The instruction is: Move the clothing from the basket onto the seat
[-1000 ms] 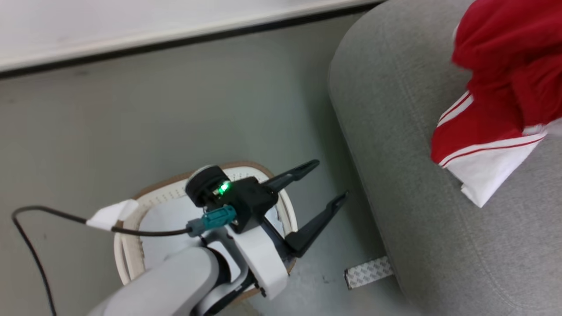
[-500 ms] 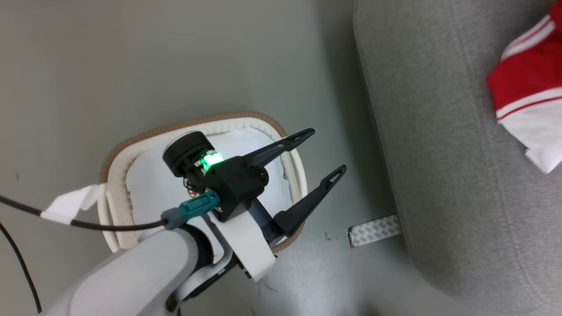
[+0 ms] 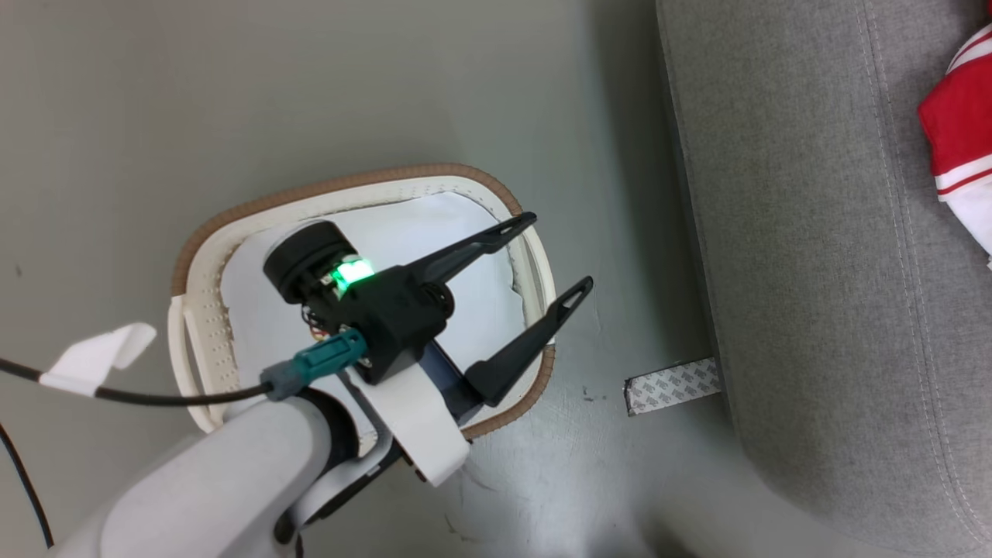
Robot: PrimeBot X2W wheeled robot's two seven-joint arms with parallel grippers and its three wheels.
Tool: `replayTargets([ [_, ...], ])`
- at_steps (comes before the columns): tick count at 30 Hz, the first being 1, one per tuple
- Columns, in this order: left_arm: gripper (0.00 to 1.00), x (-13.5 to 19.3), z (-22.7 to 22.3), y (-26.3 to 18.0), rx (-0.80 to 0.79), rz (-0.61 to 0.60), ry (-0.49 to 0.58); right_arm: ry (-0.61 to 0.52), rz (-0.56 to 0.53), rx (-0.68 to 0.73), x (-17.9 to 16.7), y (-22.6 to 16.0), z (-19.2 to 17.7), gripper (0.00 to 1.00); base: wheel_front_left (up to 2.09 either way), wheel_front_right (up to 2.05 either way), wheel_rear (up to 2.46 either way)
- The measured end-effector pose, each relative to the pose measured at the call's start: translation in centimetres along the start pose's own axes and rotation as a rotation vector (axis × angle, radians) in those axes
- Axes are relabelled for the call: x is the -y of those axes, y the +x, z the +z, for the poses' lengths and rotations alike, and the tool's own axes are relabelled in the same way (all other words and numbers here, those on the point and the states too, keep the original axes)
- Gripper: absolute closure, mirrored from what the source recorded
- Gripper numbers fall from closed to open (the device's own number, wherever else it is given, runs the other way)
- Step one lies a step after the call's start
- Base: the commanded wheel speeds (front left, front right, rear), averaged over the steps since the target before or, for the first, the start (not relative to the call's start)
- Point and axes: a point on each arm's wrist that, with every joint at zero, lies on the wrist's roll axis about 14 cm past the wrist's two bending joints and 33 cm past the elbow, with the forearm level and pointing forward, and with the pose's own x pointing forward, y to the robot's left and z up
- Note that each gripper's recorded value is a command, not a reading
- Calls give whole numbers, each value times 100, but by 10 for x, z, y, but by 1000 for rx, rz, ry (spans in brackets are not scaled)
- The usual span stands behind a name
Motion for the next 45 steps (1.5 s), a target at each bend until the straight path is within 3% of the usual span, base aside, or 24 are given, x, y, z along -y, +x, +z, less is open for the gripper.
replayTargets([
  [3,0,-1,3,-1,5,7,12,-10,5,-41,0,-2,-11,100,0,0,0],
  [4,0,-1,5,-1,7,11,16,-10,4,-40,2,-2,-10,72,0,0,0],
  [5,0,-1,7,-1,12,12,20,0,5,-27,3,-3,-7,72,0,0,0],
  [6,0,0,10,-1,16,12,24,19,7,-20,2,-4,-5,7,0,0,0],
  [7,0,1,12,-1,21,13,29,18,15,-18,1,-4,-2,0,0,0,0],
  [15,0,16,37,-2,52,28,67,-61,69,21,7,-25,35,0,0,0,0],
  [22,0,38,73,-12,104,87,100,-134,119,9,32,-71,66,0,0,0,0],
  [30,0,65,130,-38,207,188,172,-161,192,220,55,-141,136,0,0,0,0],
  [38,0,55,189,-97,363,416,238,-60,402,610,6,-211,205,0,0,0,0],
  [45,0,17,199,-183,438,718,238,67,598,722,-75,-247,195,0,0,0,0],
])
